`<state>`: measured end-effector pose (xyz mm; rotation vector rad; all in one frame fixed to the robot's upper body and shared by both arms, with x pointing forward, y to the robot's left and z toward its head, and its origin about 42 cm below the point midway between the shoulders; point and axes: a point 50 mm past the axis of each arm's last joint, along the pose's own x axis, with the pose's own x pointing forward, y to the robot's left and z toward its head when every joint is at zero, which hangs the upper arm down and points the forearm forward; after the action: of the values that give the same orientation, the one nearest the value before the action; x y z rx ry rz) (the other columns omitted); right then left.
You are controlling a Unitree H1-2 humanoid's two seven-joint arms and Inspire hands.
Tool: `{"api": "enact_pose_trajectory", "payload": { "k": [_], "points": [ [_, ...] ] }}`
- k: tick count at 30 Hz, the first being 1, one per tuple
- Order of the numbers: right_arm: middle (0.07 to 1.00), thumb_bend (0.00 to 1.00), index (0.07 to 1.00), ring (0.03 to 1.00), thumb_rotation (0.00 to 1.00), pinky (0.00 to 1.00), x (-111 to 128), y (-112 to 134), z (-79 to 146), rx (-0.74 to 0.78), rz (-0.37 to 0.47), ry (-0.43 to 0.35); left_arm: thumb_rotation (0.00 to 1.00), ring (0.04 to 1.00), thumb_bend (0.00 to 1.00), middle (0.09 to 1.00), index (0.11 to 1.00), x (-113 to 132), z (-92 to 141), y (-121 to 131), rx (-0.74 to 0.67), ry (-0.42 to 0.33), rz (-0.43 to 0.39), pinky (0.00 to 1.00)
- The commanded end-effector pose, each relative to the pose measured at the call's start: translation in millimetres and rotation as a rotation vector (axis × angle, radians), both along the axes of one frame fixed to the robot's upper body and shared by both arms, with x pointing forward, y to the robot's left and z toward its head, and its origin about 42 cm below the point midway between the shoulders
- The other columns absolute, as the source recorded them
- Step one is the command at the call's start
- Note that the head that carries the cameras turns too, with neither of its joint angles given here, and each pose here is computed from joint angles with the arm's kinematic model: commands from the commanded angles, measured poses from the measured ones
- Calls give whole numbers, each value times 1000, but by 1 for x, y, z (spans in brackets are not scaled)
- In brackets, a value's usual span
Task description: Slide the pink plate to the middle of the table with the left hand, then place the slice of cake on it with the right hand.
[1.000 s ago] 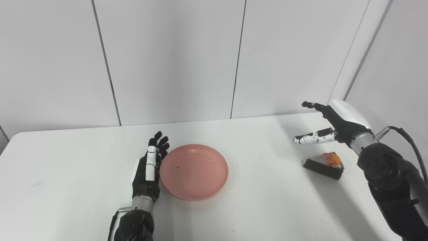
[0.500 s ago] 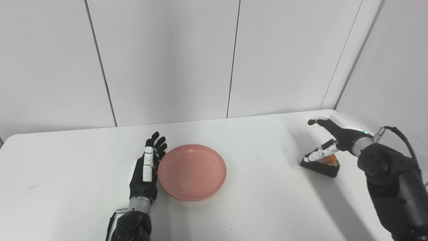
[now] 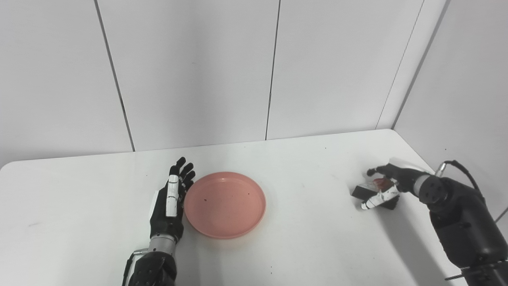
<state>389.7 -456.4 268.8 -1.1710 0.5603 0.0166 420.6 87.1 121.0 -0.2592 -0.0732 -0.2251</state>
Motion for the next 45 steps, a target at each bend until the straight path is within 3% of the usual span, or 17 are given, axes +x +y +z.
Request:
{"api": "enact_pose_trajectory", "payload": {
  "k": [1, 4, 5, 7, 10, 13, 14, 16, 18, 22, 24, 28, 36, 40, 45],
  "points": [
    [910, 1000, 843, 856, 264, 786, 5, -10, 22, -43, -1, -72, 981, 936, 683, 926, 911, -18, -32, 6, 17, 75, -2, 963],
    [842, 973, 836, 788, 195, 747, 5, -14, 19, -39, 7, -60, 967, 939, 687, 930, 915, -18, -32, 6, 6, 78, -10, 969],
    [756, 947, 815, 692, 161, 664, 5, -15, 19, -36, 9, -57, 974, 942, 691, 932, 918, -18, -32, 6, 8, 78, -12, 974],
    [681, 908, 786, 595, 107, 571, 6, -16, 17, -29, 2, -49, 989, 945, 695, 935, 922, -19, -32, 6, 17, 79, -17, 983],
    [680, 844, 732, 566, 29, 530, 7, -18, 15, -34, 0, -53, 987, 942, 687, 932, 917, -20, -32, 6, 6, 90, -12, 980],
    [626, 800, 660, 545, 4, 484, 5, -16, 14, -86, 1, -121, 988, 949, 678, 936, 922, -20, -31, 6, -1, 87, -15, 988],
    [544, 660, 618, 504, 1, 428, 5, -15, 14, -98, -2, -143, 984, 949, 678, 937, 922, -20, -31, 6, -1, 85, -15, 988],
    [487, 571, 556, 474, 0, 390, 4, -12, 14, -112, -16, -202, 983, 950, 678, 938, 923, -20, -32, 6, -8, 86, -19, 990],
    [423, 537, 506, 366, 1, 290, 3, -9, 15, -103, -22, -250, 972, 951, 689, 938, 923, -21, -32, 7, -14, 95, -20, 995],
    [401, 528, 493, 308, 2, 233, 3, -5, 15, -113, -16, -285, 971, 941, 685, 929, 915, -22, -32, 7, -15, 102, -14, 987],
    [452, 531, 484, 266, 2, 196, 2, -1, 16, -125, -14, -318, 976, 942, 682, 929, 916, -23, -32, 7, -15, 103, -16, 984],
    [430, 530, 497, 348, 3, 256, 3, 6, 18, -132, -9, -382, 976, 941, 671, 931, 920, -24, -32, 5, -18, 98, -10, 977],
    [486, 522, 495, 431, 0, 363, 6, 28, 26, -39, 140, -603, 959, 937, 688, 928, 915, -26, -32, -2, -32, 108, -3, 979],
    [510, 519, 480, 430, 0, 390, 7, 54, 32, 8, 197, -656, 966, 930, 691, 924, 914, -28, -32, -6, -15, 99, -3, 964],
    [501, 520, 479, 461, 0, 483, 16, 94, 28, 125, 323, -778, 965, 925, 696, 922, 909, -29, -33, -17, -11, 116, 9, 962]
  ]
}}
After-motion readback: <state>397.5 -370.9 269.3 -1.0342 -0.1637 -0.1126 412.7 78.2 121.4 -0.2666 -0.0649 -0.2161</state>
